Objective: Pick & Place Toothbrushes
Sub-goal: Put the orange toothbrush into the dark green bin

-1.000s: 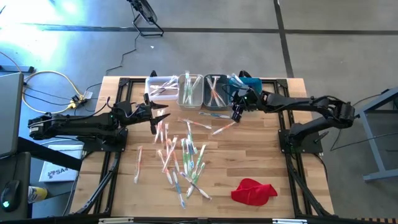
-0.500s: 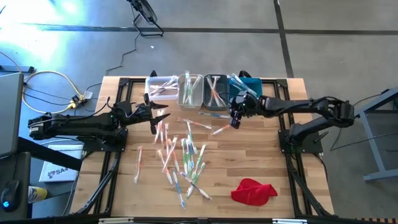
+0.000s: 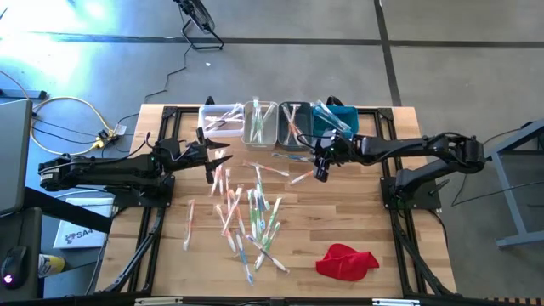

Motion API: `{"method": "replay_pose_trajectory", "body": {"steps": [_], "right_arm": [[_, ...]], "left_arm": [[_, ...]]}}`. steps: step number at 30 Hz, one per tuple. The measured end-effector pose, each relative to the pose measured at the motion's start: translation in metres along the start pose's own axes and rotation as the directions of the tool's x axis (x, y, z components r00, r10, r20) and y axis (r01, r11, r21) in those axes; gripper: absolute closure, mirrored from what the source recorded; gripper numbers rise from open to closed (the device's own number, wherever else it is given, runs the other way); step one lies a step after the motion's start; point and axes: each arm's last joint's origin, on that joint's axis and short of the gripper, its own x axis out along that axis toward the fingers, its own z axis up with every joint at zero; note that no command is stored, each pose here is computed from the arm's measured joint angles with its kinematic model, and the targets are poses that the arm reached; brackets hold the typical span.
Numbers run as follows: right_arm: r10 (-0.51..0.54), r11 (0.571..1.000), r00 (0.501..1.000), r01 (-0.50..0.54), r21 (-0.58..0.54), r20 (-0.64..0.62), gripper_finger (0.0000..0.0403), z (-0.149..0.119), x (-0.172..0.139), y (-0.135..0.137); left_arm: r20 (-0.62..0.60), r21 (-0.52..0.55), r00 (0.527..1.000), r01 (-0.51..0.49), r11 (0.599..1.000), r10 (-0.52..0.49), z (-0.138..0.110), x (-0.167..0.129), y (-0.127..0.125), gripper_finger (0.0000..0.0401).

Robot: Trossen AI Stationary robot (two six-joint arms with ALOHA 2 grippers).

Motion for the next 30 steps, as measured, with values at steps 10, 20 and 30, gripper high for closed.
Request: {"method": "replay_pose_trajectory", "body": {"steps": [10, 20, 30], "right_arm": [[0.0, 0.991, 1.0, 0.0, 0.136, 0.001, 0.0294, 0.0, 0.0, 0.0], [0.009, 0.992, 1.0, -0.009, 0.129, 0.001, 0.0294, 0.0, 0.0, 0.0], [0.042, 0.999, 0.999, -0.042, -0.001, 0.006, 0.0294, 0.0, -0.002, 0.016]], "left_arm": [[-0.031, 0.03, 0.999, 0.01, 0.999, -0.009, -0.003, 0.0, -0.001, 0.023], [-0.019, 0.056, 1.0, 0.008, 0.998, -0.007, -0.002, 0.0, -0.001, 0.023], [-0.02, 0.063, 1.0, 0.008, 0.998, -0.007, -0.002, 0.0, -0.001, 0.023]]}}
